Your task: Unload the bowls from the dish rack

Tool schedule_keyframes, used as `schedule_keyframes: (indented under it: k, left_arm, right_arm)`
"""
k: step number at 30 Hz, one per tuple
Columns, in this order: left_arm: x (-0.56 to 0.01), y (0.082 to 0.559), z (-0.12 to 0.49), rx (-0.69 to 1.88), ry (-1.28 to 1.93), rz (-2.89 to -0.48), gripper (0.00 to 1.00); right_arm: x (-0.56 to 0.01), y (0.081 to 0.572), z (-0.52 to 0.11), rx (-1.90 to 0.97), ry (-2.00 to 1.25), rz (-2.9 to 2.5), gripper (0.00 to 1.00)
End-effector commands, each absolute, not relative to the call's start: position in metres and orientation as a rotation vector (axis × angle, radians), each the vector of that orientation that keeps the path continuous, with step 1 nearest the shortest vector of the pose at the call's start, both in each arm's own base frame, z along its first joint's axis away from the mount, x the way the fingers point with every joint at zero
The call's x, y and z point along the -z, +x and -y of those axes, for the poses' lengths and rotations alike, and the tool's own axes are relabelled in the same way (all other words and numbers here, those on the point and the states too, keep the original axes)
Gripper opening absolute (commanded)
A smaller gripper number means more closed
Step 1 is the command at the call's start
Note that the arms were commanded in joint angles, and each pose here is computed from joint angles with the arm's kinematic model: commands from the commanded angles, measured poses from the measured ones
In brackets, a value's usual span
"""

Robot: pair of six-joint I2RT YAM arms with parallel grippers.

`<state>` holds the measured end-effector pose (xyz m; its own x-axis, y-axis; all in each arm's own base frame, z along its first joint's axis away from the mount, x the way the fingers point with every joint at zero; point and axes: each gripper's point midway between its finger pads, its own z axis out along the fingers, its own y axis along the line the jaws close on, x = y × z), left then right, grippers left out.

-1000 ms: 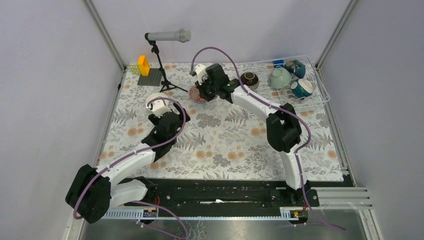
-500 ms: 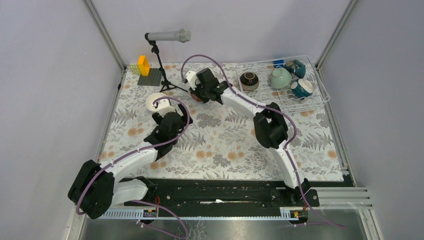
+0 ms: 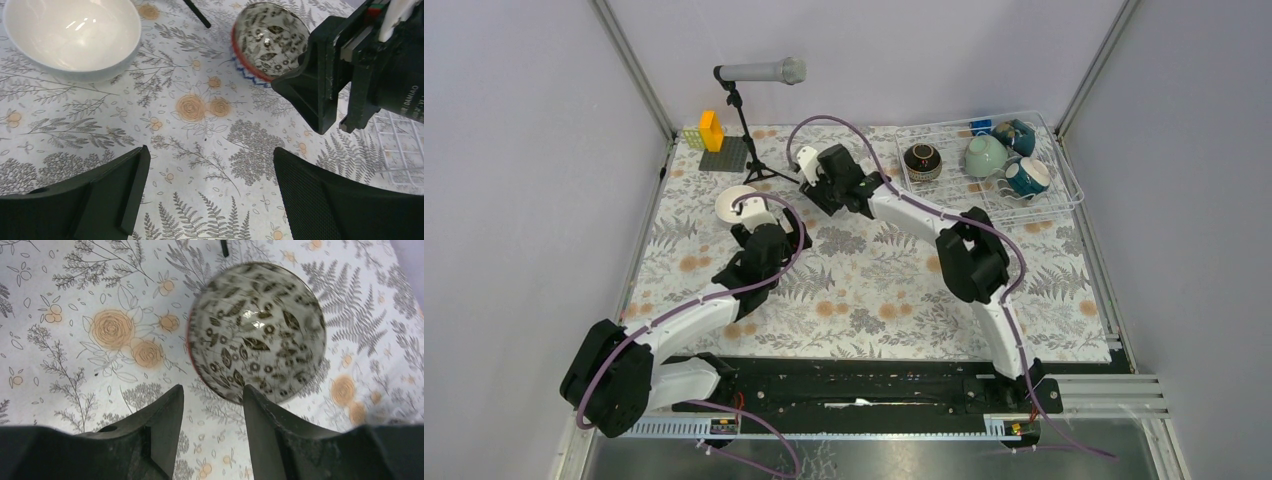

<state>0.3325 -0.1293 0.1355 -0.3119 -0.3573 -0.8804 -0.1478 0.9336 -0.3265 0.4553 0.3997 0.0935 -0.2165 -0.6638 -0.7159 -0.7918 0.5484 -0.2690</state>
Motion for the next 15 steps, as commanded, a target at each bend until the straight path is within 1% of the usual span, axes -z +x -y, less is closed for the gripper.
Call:
schedule_keyframes:
  k: [1,5,7,11,15]
  left_arm:
    - [-0.158,0.336,0.151,0.356,-0.283,-1.827,0.99]
    - [-0.159,0.332,0.174,0.47,-0.157,-1.825,0.99]
    - [-0.159,0.33,0.181,0.503,-0.12,-1.828,0.99]
    - [-0.161,0.328,0.188,0.53,-0.067,-1.822,0.99]
    - [-0.166,0.324,0.198,0.583,-0.001,-1.806,0.99]
  right_arm:
    - [-0.185,0.458,-0.396,-0.224,-0.946,-1.82,0.55]
    - [-0.21,0.446,-0.372,-0.218,-0.813,-1.791,0.56]
    - [-0.223,0.442,-0.356,-0.183,-0.752,-1.769,0.64]
    - [-0.249,0.443,-0.311,-0.046,-0.565,-1.753,0.76]
    - [-0.266,0.438,-0.281,-0.09,-0.425,-1.793,0.79]
